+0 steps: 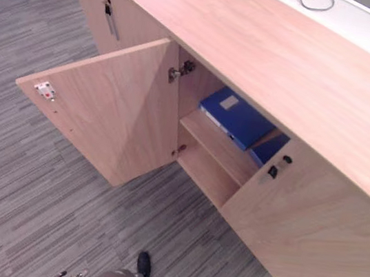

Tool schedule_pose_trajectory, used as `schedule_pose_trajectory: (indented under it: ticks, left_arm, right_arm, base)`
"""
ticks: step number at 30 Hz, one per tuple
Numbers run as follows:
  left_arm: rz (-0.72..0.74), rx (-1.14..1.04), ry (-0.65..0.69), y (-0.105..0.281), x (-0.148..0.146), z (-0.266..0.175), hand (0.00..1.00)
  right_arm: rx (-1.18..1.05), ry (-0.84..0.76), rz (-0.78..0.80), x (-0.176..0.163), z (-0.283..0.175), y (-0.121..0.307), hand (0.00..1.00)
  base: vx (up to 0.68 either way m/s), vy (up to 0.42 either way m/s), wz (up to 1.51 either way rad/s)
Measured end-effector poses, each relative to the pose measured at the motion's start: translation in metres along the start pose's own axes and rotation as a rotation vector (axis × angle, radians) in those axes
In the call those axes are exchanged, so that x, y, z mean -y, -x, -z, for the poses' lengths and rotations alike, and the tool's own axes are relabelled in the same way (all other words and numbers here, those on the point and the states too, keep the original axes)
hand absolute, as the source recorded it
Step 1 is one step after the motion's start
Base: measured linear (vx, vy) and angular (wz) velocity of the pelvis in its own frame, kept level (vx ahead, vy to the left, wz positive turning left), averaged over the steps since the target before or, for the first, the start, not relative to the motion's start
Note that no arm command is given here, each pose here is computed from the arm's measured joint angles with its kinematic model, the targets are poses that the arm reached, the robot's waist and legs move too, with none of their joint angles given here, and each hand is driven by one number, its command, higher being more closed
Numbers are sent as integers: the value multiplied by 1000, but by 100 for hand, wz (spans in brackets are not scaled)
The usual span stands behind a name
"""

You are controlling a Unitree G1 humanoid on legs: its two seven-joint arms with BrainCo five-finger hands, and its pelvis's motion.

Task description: Walk over to the cabinet, pick up the folder, carry it to the office cabinet, place the folder inside the office cabinet, then close the office cabinet door

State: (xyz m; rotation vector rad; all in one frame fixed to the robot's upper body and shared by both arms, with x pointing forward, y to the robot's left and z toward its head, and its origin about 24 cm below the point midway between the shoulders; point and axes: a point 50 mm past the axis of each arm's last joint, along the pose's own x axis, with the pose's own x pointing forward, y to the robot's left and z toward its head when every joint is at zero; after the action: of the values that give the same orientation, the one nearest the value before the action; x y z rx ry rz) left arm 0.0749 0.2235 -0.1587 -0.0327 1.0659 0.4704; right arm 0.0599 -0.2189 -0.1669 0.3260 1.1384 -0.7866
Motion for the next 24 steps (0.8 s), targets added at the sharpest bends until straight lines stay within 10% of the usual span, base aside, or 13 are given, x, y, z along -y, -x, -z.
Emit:
schedule_pose_trajectory:
  ticks: [10, 24]
  left_arm:
    - [29, 11, -5, -2, 4, -5, 0]
    - [50, 211, 494, -2, -5, -62, 0]
  right_arm:
    - [8, 17, -17, -3, -2, 0, 0]
    - [20, 54, -31, -4, -3, 1, 0]
  base:
    - [-96, 30, 28]
    - [21, -3, 2]
